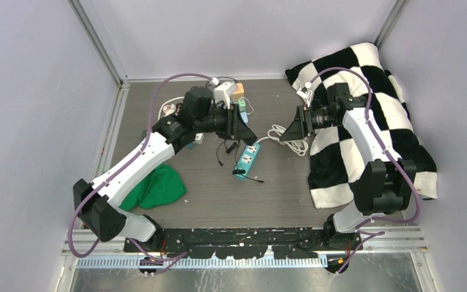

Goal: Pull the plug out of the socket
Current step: Remove the plug from the socket, then place the plug at the corner of the board.

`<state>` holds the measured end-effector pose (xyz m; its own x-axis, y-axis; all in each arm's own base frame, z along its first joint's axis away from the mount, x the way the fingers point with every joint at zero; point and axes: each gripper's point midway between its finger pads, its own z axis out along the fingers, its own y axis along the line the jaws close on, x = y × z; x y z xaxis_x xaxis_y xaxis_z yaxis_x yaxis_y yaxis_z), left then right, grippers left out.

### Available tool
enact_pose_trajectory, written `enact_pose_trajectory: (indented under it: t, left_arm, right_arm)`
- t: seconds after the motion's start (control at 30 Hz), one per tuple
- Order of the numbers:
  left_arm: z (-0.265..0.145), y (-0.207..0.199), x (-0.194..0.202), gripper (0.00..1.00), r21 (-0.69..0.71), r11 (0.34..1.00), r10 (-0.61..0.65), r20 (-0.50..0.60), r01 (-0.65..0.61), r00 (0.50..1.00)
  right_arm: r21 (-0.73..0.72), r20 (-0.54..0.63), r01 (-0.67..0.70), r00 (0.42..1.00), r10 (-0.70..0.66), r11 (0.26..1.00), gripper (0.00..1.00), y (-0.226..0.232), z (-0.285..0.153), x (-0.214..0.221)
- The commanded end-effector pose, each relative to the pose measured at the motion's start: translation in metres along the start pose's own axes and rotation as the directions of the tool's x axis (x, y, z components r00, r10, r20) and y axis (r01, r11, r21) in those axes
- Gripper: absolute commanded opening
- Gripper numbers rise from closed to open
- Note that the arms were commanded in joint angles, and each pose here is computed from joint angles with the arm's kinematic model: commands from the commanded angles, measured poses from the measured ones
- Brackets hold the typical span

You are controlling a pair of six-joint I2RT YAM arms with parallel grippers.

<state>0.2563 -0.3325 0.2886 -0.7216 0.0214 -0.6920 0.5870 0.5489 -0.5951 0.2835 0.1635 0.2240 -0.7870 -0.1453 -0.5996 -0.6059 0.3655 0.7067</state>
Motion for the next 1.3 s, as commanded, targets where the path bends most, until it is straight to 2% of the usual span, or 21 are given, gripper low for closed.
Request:
enact_pose_trajectory:
  t: [0.0, 0.2, 0.43, 0.5, 0.63, 0.8, 0.9, 1.03, 1.17, 1.27]
  left_arm:
    - [-0.040, -0.007, -0.047, 0.00, 0.042, 0.997, 0.054, 0.109, -0.059, 0.993]
    - [-0.090, 0.034, -0.106, 0.00, -0.071, 0.995, 0.081, 0.267, -0.064, 0.960]
    - [-0.157, 0.082, -0.181, 0.00, -0.256, 0.965, 0.177, 0.475, -0.057, 0.862]
    - [-0.176, 0.099, -0.196, 0.00, -0.341, 0.939, 0.222, 0.515, -0.040, 0.828]
    - [-0.204, 0.140, -0.218, 0.00, -0.559, 0.829, 0.379, 0.516, -0.033, 0.768]
    - [-0.217, 0.211, -0.233, 0.00, -0.739, 0.673, 0.510, 0.436, -0.028, 0.742]
    - [-0.226, 0.265, -0.234, 0.00, -0.763, 0.645, 0.483, 0.454, 0.046, 0.748]
    - [-0.240, 0.321, -0.226, 0.00, -0.754, 0.639, 0.416, 0.502, 0.149, 0.758]
    - [-0.256, 0.357, -0.216, 0.00, -0.794, 0.576, 0.408, 0.485, 0.194, 0.774]
    - [-0.274, 0.382, -0.213, 0.00, -0.801, 0.518, 0.388, 0.534, 0.302, 0.751]
  right_arm:
    - [-0.029, 0.045, 0.075, 0.996, -0.073, 0.997, 0.71, 0.020, -0.010, -0.007]
    - [0.032, 0.075, 0.086, 0.993, -0.088, 0.996, 0.71, 0.017, -0.024, -0.006]
    - [0.072, 0.114, 0.052, 0.992, -0.060, 0.996, 0.71, 0.003, -0.039, -0.007]
    - [0.074, 0.115, 0.036, 0.992, -0.045, 0.997, 0.71, -0.001, -0.040, -0.009]
    - [0.082, 0.087, 0.038, 0.995, -0.045, 0.996, 0.71, -0.008, -0.042, -0.010]
    - [0.073, 0.031, 0.019, 0.999, -0.022, 0.997, 0.71, -0.016, -0.044, -0.011]
    - [0.050, 0.009, 0.030, 1.000, -0.030, 0.998, 0.71, -0.018, -0.044, -0.014]
    - [-0.002, -0.020, 0.024, 0.999, -0.024, 1.000, 0.71, -0.023, -0.043, -0.019]
    - [-0.024, -0.049, 0.023, 0.999, -0.024, 0.999, 0.71, -0.034, -0.042, -0.024]
    - [-0.039, -0.067, 0.010, 0.998, -0.013, 0.999, 0.71, -0.042, -0.038, -0.026]
